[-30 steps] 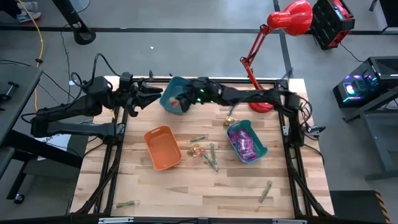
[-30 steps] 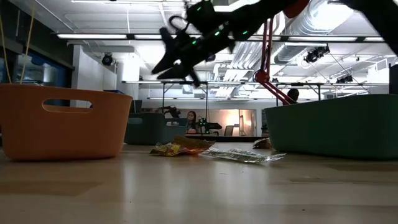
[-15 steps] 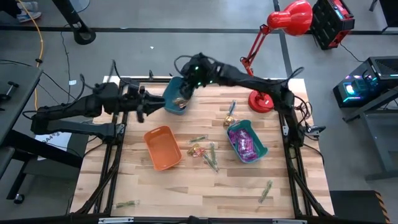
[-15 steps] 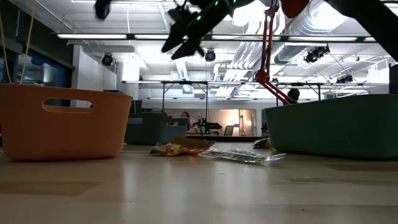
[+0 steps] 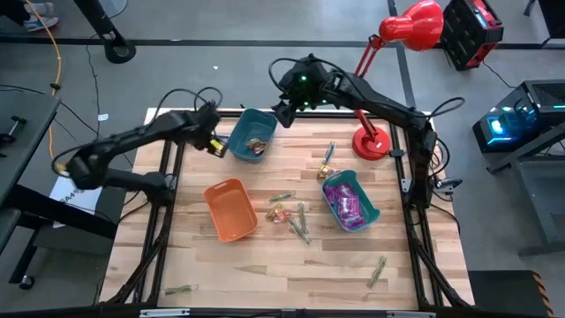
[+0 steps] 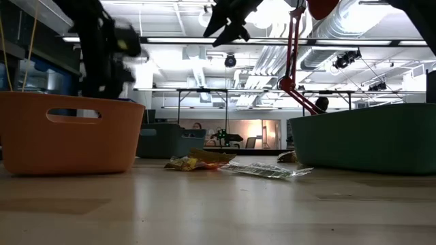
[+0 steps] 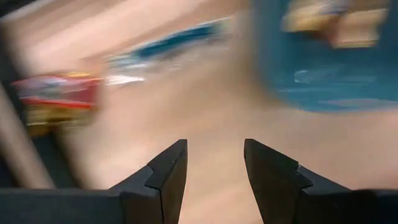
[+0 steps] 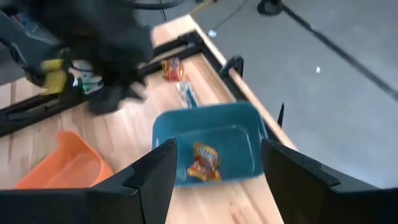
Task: Sort candy
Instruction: Put the gold gummy into the blue bin
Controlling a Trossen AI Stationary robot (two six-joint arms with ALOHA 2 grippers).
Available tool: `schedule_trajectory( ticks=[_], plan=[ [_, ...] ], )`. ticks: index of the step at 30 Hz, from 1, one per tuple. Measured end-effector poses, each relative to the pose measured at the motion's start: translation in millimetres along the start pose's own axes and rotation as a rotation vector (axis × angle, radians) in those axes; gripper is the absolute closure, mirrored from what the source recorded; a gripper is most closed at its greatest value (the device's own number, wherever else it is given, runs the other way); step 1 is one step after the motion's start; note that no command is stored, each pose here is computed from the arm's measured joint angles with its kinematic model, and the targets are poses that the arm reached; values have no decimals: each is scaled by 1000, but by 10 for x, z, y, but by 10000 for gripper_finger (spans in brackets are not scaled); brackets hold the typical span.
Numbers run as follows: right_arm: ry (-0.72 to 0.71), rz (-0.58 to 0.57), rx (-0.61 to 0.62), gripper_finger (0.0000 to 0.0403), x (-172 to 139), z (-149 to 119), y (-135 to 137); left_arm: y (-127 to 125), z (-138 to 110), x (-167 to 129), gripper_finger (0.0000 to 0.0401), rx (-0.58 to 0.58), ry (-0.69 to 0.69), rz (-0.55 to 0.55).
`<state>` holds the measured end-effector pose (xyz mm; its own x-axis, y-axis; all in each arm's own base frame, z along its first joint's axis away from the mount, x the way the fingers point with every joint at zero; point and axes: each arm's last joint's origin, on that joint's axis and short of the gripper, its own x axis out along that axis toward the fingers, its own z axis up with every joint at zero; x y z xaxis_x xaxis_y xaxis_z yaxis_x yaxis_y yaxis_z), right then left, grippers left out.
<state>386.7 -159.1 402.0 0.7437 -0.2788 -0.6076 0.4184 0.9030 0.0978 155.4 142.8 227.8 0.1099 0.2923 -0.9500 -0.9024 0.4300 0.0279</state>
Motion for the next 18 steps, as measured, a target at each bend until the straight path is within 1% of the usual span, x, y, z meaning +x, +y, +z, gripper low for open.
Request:
schedule_trajectory(
  ticks=[2, 4, 8, 12, 14, 18],
  plan=[
    [27, -2, 20, 178, -6, -27, 5, 128, 74, 150, 250, -16, 45, 86],
    [66, -3, 25, 179, -7, -67, 21, 247, 128, 270, 250, -62, 82, 152],
    [90, -14, -36, 179, -7, -94, 49, 412, 192, 445, 250, -135, 135, 222],
    [67, -21, -115, 179, -6, -67, 9, 403, 309, 533, 250, -187, 111, 232],
    [61, -27, -142, 179, -8, -55, -55, 412, 341, 595, 250, -232, 126, 257],
    [62, 17, -181, 179, -15, -44, -205, 418, 417, 679, 250, -377, 100, 325]
  ],
)
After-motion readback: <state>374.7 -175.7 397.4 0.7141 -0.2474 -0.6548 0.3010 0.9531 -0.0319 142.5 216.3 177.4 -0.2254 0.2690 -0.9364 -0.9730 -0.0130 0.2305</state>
